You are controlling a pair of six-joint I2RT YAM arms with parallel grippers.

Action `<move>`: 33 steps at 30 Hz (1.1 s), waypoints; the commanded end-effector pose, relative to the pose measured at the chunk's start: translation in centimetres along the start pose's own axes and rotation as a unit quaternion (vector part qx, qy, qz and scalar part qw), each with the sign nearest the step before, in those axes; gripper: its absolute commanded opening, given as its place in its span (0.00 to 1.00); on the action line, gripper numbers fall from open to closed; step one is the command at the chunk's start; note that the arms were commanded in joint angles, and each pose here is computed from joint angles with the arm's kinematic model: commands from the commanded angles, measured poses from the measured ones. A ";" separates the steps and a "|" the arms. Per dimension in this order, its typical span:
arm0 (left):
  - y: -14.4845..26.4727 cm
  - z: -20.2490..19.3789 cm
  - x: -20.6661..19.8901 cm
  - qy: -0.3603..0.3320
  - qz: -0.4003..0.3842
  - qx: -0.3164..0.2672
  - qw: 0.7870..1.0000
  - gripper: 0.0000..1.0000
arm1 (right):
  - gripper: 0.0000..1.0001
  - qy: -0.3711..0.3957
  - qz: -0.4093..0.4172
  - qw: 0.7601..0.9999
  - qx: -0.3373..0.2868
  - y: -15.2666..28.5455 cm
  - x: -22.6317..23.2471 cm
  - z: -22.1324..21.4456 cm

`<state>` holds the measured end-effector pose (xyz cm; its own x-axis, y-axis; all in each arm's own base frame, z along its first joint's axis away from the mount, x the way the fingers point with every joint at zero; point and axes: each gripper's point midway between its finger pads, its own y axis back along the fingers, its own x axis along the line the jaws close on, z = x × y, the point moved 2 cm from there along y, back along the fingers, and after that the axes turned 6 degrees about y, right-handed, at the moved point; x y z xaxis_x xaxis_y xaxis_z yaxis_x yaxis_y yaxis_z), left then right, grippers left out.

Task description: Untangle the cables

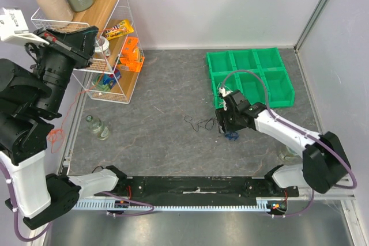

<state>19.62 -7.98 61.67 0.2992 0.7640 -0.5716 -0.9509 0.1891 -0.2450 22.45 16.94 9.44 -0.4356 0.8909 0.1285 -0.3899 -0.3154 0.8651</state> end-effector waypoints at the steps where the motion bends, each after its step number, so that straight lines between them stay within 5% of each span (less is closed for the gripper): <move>1: 0.5 0.5 -1.1 0.023 -0.029 -0.006 0.999 0.02 | 0.67 -0.055 -0.126 0.991 -0.003 -1.2 -3.5 0.7; 7: 0.1 -1.0 -1.0 0.029 -0.030 0.018 0.999 0.02 | 0.67 -0.088 -0.123 0.987 0.055 -3.3 -3.6 -4.0; 12: -0.7 -2.3 -0.7 0.029 -0.025 0.035 0.999 0.02 | 0.66 -0.085 -0.035 0.991 0.096 -3.5 -0.4 -6.6; 19: -1.9 -4.9 -0.8 0.034 -0.032 0.067 0.997 0.01 | 0.68 -0.014 0.010 1.000 -0.023 1.5 1.4 -0.1; 26: -3.3 -8.5 -0.1 0.039 -0.026 0.108 0.993 0.02 | 0.69 -0.008 0.018 0.997 -0.070 2.7 1.8 2.1; 33: -3.4 -11.0 0.6 0.055 -0.017 0.139 0.989 0.02 | 0.68 0.059 0.130 0.982 -0.128 2.2 6.2 6.1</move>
<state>24.33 -14.55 52.49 0.2932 0.7429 -0.6018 -0.9306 0.3659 -0.0017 22.04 19.36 12.04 -0.4813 0.8523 0.2048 -0.4399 -0.4369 0.7846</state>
